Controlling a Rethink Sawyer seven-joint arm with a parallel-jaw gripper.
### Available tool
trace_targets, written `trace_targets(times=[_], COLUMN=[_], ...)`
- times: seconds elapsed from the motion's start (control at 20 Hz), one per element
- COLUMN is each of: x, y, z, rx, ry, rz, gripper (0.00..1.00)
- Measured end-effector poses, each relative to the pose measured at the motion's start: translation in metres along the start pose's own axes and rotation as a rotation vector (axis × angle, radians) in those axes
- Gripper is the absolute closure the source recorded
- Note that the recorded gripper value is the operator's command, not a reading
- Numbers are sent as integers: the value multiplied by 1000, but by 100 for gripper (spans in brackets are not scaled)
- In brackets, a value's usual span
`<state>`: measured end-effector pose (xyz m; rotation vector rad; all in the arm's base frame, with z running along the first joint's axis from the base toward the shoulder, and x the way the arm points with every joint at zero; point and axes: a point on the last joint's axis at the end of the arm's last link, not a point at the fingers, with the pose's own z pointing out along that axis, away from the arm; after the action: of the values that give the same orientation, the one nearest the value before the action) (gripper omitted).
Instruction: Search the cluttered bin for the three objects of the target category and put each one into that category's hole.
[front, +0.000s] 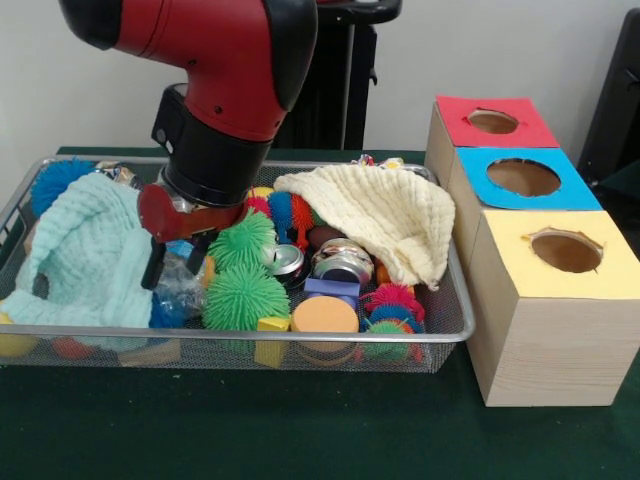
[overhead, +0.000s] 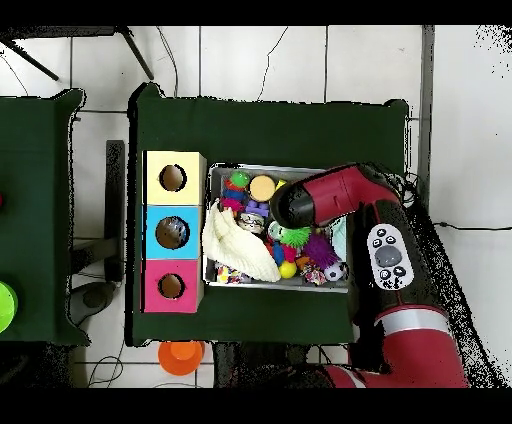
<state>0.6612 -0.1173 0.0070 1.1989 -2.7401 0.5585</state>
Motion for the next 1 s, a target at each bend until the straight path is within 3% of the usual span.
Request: trace_targets(times=[0.15,0.45,0.75,1.0], x=[8,5,5,6], y=[0,8,3,-8], z=[6,17,26,33], rx=[-23,-61,-94,-103], ry=[51,64,40,-31], rz=[10,21,71,130], gripper=[0,0,0,0])
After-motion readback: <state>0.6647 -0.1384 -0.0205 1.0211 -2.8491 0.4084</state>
